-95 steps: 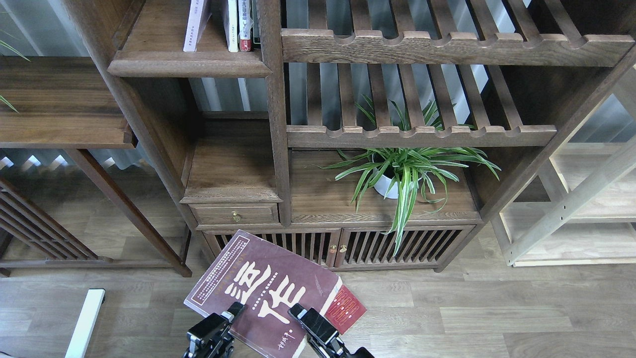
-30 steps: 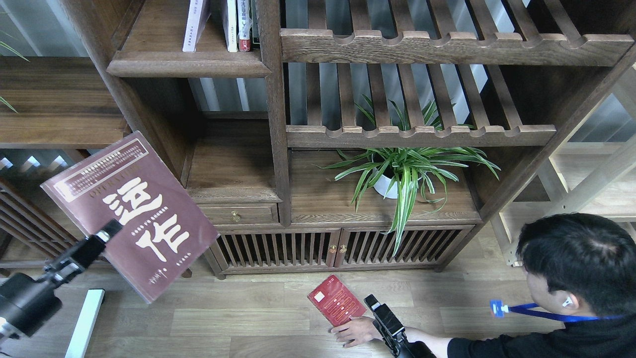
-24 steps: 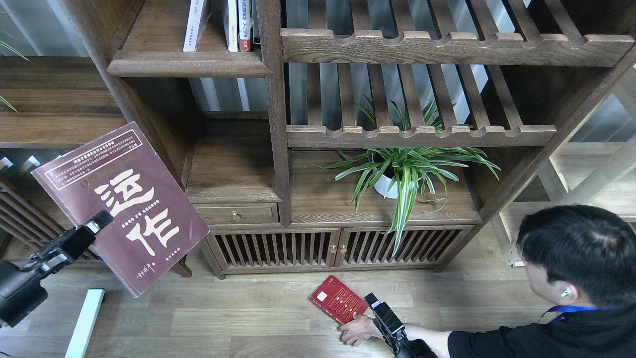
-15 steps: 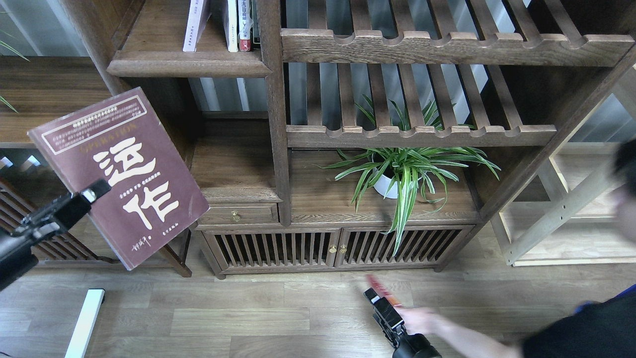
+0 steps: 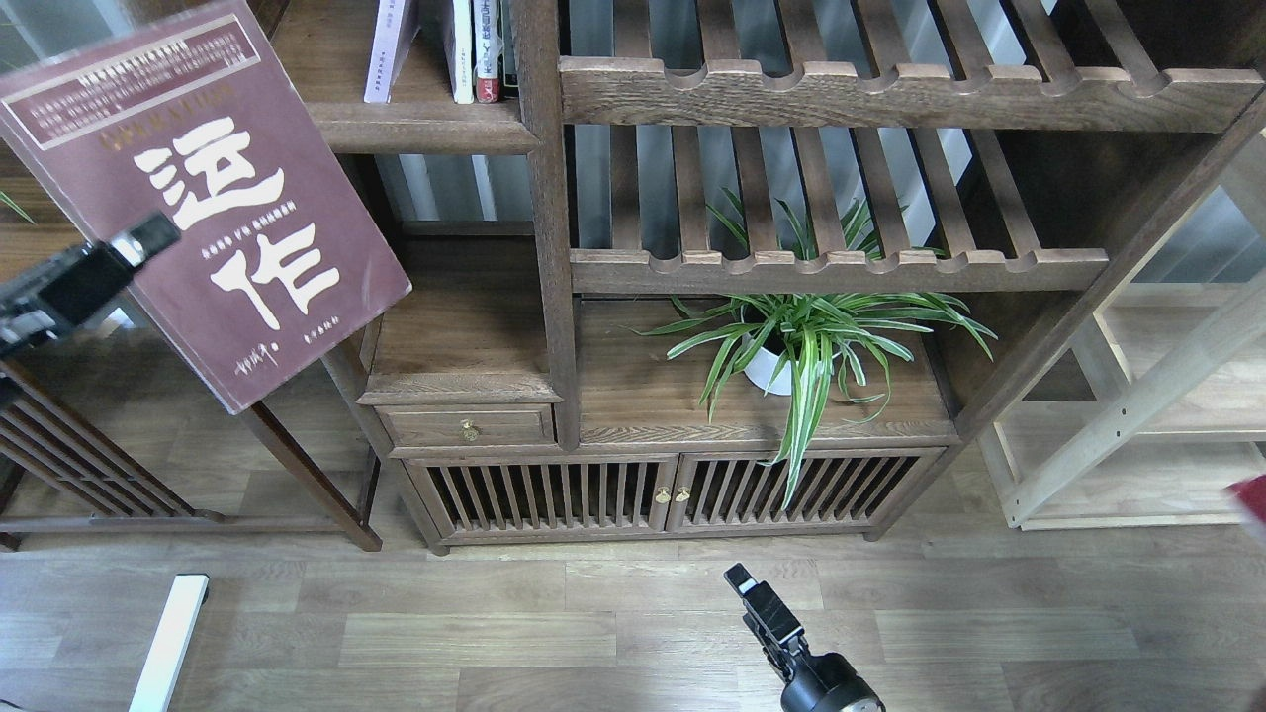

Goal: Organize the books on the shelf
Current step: 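Raise the maroon book with the left gripper toward the top shelf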

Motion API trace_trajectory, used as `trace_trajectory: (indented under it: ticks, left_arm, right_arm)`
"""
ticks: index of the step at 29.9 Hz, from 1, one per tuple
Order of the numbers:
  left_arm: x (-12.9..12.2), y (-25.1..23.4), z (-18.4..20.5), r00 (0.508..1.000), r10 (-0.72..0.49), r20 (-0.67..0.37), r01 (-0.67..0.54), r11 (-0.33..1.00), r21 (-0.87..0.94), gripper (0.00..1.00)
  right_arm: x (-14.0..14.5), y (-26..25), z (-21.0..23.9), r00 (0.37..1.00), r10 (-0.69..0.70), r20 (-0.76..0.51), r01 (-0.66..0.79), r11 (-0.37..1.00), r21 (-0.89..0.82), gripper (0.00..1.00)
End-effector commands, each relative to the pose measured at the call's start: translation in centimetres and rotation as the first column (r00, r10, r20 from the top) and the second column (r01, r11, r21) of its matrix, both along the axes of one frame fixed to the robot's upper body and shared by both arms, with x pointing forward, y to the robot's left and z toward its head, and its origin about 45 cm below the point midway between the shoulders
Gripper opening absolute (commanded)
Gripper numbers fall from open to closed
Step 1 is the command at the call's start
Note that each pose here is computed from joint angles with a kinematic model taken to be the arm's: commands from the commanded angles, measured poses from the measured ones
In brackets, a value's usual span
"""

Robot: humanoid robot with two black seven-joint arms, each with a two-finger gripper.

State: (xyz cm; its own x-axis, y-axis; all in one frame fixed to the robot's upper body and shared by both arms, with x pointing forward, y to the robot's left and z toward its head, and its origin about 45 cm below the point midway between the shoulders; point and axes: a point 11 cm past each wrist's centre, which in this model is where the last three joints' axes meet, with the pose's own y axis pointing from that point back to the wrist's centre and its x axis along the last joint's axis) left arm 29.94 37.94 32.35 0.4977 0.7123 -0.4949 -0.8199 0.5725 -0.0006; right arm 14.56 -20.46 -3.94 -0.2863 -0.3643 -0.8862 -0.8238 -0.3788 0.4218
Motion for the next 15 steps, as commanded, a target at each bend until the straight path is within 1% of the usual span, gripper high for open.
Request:
trace_trajectory:
  ticks: [1, 7, 11, 15]
  left_arm:
    - [0.5, 0.4, 1.6, 0.999, 0.003, 0.038, -0.003, 1.000, 0.015, 0.00]
    - [2.4, -0.5, 5.7, 0.989, -0.035, 0.141, 0.031, 0.999, 0.031, 0.00]
    - [3.5, -1.7, 7.9, 0.979, -0.082, 0.185, 0.073, 0.996, 0.056, 0.00]
    - [4.2, -2.1, 9.4, 0.971, -0.093, 0.219, 0.080, 0.995, 0.065, 0.00]
  right_arm:
    - [0.2, 0.0, 0.1, 1.000, 0.001, 0.005, -0.001, 1.000, 0.000, 0.99]
    - [0.2, 0.1, 0.1, 1.000, 0.007, 0.004, -0.007, 1.000, 0.001, 0.99]
    - [0.3, 0.2, 0.1, 1.000, 0.005, 0.007, -0.005, 1.000, 0.002, 0.99]
    - [0.4, 0.2, 0.2, 1.000, 0.002, 0.009, -0.002, 1.000, 0.005, 0.99]
